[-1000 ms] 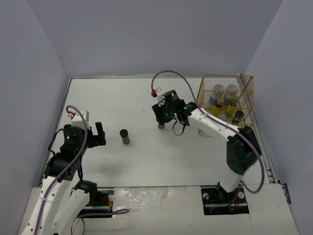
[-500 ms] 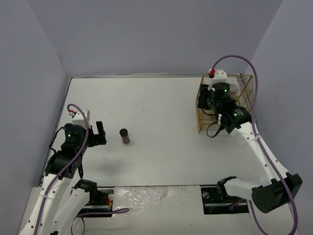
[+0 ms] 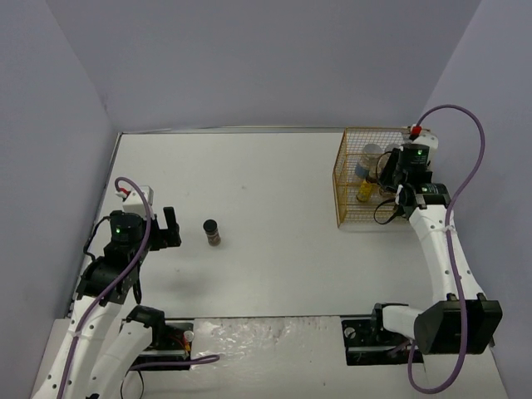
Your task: Organize the condiment bottles
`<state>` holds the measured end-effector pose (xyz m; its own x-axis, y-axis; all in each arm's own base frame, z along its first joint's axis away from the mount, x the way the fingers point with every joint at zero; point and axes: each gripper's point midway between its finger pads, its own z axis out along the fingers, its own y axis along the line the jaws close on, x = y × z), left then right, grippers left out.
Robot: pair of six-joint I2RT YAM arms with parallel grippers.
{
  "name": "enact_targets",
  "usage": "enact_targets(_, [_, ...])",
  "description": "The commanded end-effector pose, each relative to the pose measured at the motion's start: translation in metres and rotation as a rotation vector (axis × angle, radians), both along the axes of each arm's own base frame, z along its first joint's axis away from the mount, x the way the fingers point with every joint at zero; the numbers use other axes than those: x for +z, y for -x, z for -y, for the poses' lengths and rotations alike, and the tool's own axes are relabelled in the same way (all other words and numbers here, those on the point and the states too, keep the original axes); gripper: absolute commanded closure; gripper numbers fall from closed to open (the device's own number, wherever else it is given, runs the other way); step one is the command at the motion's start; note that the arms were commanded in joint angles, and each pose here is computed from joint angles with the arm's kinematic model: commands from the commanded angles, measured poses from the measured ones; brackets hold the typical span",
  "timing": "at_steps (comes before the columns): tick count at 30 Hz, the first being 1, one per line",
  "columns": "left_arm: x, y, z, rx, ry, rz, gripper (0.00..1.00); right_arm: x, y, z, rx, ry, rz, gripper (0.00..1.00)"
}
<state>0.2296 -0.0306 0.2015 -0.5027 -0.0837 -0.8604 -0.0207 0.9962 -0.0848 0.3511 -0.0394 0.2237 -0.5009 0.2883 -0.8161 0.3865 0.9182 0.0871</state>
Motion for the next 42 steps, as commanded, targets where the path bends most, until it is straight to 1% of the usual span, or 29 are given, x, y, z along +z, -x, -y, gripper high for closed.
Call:
enact_targets(1, [0.022,-0.012,0.0,0.004,0.008,0.081,0.03,-0.014,-0.015,0.011,-0.041,-0.007,0.014,1.0])
enact_targets(5, [0.022,-0.011,0.0,0.002,0.008,0.081,0.03,-0.031,-0.024,0.009,-0.041,-0.028,0.006,1.0])
enact_targets(8, [0.022,-0.012,0.0,0.004,0.008,0.081,0.03,-0.05,-0.027,0.01,-0.056,-0.038,-0.026,0.99])
enact_targets(13, [0.022,-0.011,0.0,0.003,0.007,0.082,0.03,-0.072,-0.033,0.01,-0.072,-0.049,-0.062,0.89])
enact_targets(16, [0.022,-0.011,0.0,0.003,0.007,0.084,0.03,-0.08,-0.034,0.012,-0.085,-0.05,-0.081,0.77])
enact_targets(17, [0.023,-0.011,0.0,0.004,0.007,0.086,0.03,-0.082,-0.035,0.012,-0.087,-0.05,-0.083,0.7])
enact_targets(25, [0.023,-0.012,0.0,0.001,0.007,0.084,0.03,-0.082,-0.028,0.009,-0.08,-0.061,-0.089,0.39])
enact_targets(28, [0.023,-0.012,0.001,0.0,0.008,0.083,0.03,-0.069,-0.025,0.004,-0.051,-0.076,-0.073,0.32])
enact_targets(31, [0.022,-0.013,0.001,-0.002,0.008,0.081,0.03,-0.047,-0.026,-0.002,-0.024,-0.088,-0.031,0.27])
enact_targets(34, [0.022,-0.013,0.001,-0.001,0.006,0.079,0.03,0.004,-0.023,-0.024,0.062,-0.06,0.071,0.21])
enact_targets(36, [0.022,-0.013,0.0,0.0,0.005,0.079,0.03,0.037,-0.02,-0.05,0.149,-0.015,0.145,0.15])
enact_targets(39, [0.022,-0.014,0.001,-0.001,0.007,0.078,0.03,0.077,-0.023,-0.097,0.335,0.009,0.229,0.12])
enact_targets(41, [0.02,-0.014,0.001,-0.004,0.006,0.074,0.03,0.083,-0.023,-0.141,0.518,-0.008,0.243,0.11])
enact_targets(42, [0.02,-0.014,0.001,-0.003,0.006,0.074,0.03,0.085,-0.024,-0.158,0.581,-0.014,0.25,0.1])
